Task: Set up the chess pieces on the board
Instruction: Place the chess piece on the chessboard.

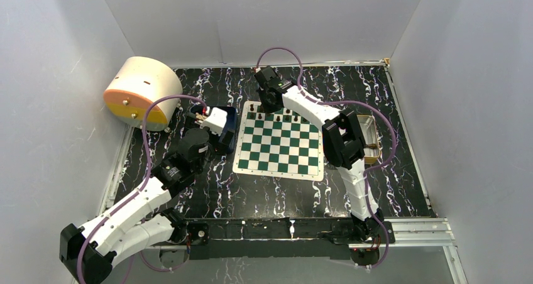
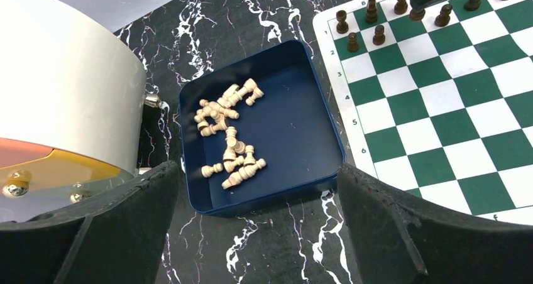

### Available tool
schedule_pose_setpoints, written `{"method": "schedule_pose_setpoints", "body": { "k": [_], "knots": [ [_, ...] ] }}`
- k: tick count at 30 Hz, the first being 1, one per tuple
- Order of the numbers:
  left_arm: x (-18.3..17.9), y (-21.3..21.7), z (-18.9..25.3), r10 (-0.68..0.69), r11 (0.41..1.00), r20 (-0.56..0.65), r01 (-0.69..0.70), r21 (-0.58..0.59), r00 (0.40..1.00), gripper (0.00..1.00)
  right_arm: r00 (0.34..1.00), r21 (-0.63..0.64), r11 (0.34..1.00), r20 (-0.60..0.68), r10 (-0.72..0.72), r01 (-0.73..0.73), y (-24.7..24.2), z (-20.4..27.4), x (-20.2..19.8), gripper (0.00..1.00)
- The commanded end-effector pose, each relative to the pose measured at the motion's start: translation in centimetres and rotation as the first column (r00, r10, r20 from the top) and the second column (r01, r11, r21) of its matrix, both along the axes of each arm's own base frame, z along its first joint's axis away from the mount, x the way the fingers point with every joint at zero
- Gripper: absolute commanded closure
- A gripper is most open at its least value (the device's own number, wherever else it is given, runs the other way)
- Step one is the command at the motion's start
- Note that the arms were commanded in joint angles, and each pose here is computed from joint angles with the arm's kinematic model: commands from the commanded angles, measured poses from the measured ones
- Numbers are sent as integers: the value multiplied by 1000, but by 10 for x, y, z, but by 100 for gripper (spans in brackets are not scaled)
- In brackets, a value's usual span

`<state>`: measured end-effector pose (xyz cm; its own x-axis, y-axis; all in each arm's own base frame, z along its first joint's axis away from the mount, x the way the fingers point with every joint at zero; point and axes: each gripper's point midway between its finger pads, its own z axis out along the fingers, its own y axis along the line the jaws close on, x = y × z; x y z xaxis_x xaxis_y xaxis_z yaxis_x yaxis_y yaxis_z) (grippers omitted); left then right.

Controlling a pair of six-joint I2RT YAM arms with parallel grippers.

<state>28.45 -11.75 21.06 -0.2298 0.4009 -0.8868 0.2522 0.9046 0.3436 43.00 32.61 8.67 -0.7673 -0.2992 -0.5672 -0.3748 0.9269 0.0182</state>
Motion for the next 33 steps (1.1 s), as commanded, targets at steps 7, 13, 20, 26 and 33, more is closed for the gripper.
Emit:
{"method": "schedule_pose_setpoints", "body": {
  "k": [7, 13, 20, 26, 33],
  "knots": [
    [1, 2, 9, 16, 1000, 34, -15, -17, 999, 7, 999, -15, 1000, 54, -5, 5, 7, 1, 14, 79],
    [1, 1, 8, 12, 1000, 31, -11, -17, 999, 7, 998, -32, 999, 56, -8, 10, 6, -6, 17, 79],
    [1, 1, 8, 10, 1000, 29, -9, -15, 1000, 7, 998, -45, 999, 58, -14, 17, 5, -14, 20, 78],
    [1, 0, 6, 3, 1000, 23, -3, -11, 1000, 7, 997, -40, 999, 72, -16, 19, 6, -14, 24, 78],
    [1, -1, 5, -1, 1000, 18, 2, -8, 1000, 7, 997, -40, 999, 78, -18, 22, 6, -19, 26, 79]
  ]
}}
